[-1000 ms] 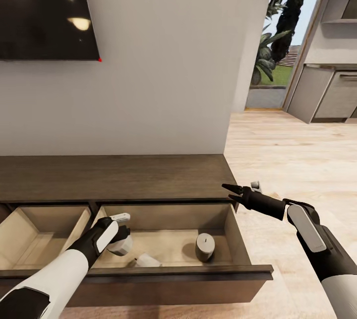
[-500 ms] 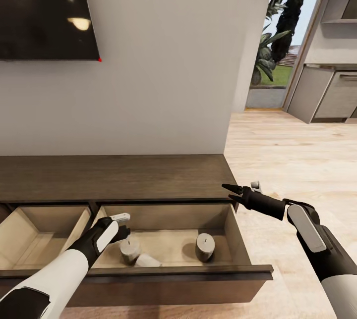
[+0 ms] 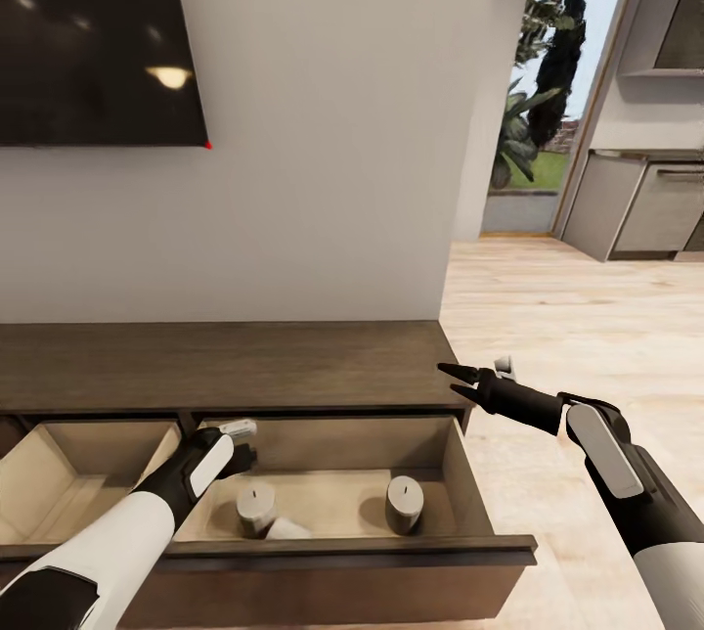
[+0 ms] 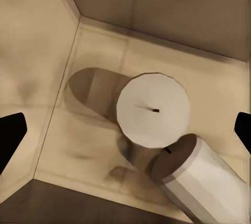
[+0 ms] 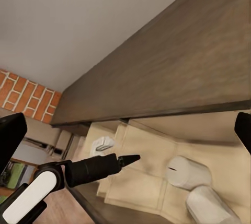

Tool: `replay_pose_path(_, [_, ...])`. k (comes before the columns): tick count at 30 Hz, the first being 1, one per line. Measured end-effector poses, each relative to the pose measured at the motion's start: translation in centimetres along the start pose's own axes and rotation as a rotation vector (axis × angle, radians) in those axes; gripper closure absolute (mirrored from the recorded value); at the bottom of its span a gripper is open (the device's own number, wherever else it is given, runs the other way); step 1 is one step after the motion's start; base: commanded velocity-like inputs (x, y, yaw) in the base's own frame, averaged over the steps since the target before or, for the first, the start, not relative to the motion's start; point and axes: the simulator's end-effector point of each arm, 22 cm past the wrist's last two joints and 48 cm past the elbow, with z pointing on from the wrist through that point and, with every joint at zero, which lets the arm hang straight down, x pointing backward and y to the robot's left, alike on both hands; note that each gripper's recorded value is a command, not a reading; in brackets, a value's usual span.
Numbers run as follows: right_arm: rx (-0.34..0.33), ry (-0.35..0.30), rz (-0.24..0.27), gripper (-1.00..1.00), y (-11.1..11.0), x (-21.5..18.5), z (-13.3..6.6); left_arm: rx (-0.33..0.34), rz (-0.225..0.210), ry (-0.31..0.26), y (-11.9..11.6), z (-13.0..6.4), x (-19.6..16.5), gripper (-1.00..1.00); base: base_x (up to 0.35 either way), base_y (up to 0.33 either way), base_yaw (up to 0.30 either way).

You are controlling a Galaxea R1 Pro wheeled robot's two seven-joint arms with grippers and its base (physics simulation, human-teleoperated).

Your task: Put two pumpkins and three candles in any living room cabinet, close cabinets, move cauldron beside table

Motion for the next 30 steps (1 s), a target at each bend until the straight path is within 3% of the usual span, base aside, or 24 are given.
replay_pose_path(30, [-0.062, -0.054, -0.084, -1.00, 6.8, -2.4, -2.6, 0.032, -0.016, -0.118, -0.4, -6.0, -4.6, -1.00, -0.061, 0.000, 0.000])
